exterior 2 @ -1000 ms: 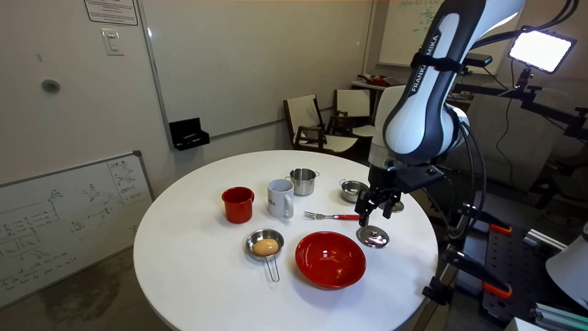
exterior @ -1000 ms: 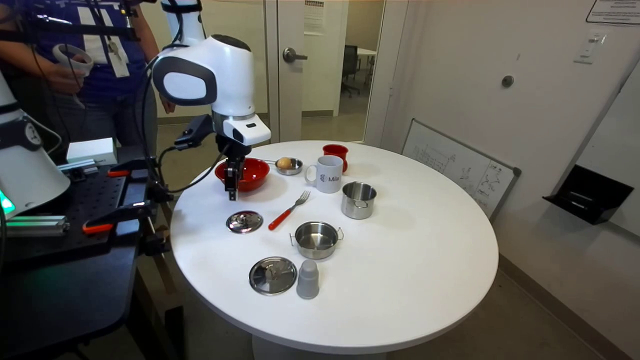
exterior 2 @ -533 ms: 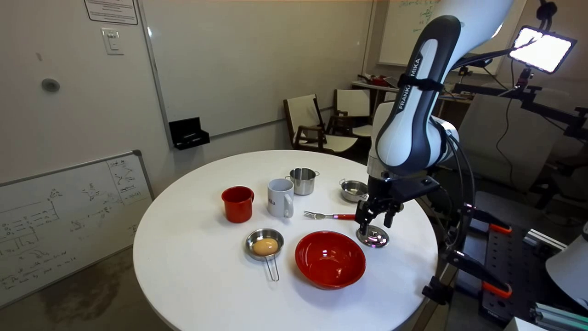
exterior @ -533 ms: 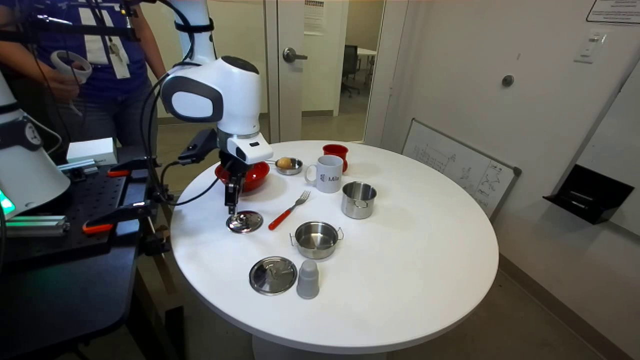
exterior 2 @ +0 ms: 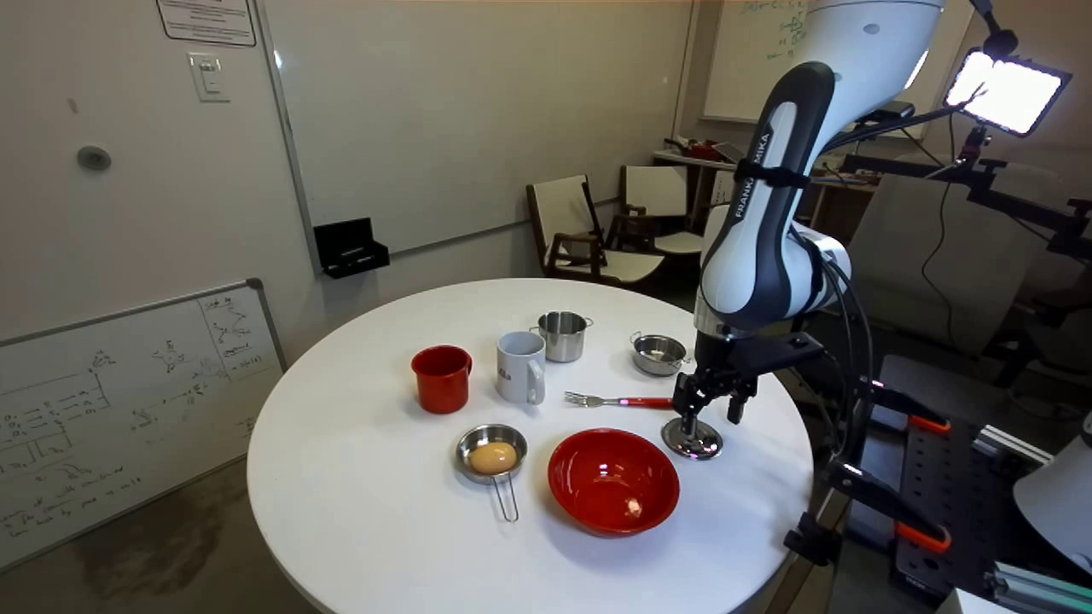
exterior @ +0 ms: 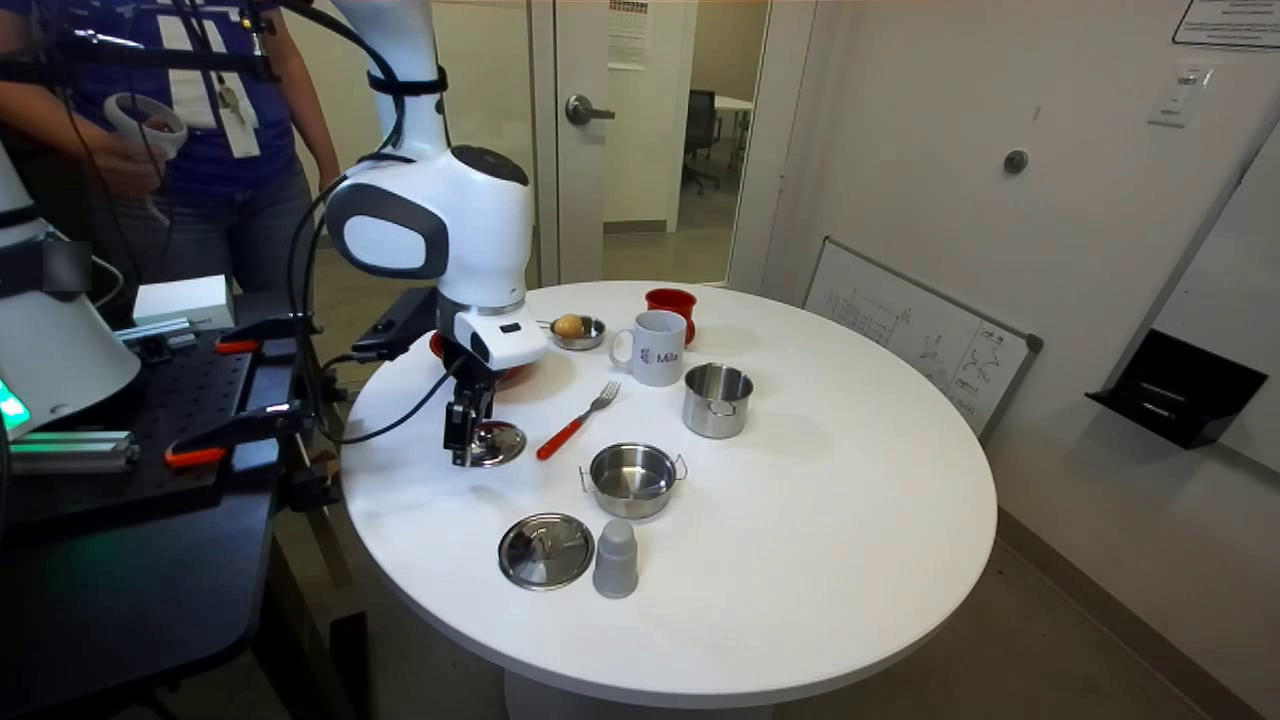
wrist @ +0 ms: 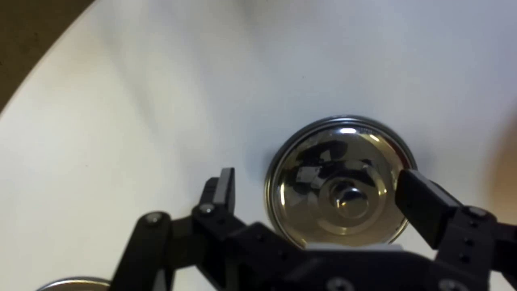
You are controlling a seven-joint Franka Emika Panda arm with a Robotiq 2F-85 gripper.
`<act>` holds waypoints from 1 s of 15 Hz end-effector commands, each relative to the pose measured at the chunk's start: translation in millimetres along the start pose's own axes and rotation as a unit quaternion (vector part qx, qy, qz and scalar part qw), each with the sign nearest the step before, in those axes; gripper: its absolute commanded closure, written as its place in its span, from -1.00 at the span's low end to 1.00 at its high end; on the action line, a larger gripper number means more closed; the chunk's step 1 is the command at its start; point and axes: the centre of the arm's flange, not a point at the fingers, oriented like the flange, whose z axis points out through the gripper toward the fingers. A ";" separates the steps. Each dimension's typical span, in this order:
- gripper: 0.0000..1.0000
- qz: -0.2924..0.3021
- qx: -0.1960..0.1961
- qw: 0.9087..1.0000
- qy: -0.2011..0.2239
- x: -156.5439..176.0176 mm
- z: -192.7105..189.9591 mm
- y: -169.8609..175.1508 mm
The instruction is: Cover the smaller pot with the lid on the left
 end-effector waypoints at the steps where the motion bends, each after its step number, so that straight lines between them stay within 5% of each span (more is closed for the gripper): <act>1: -1.00 0.000 0.003 1.000 0.004 11.0 1.6 2.4; 15: -0.82 -0.005 0.006 1.000 0.011 13.1 -3.4 -21.2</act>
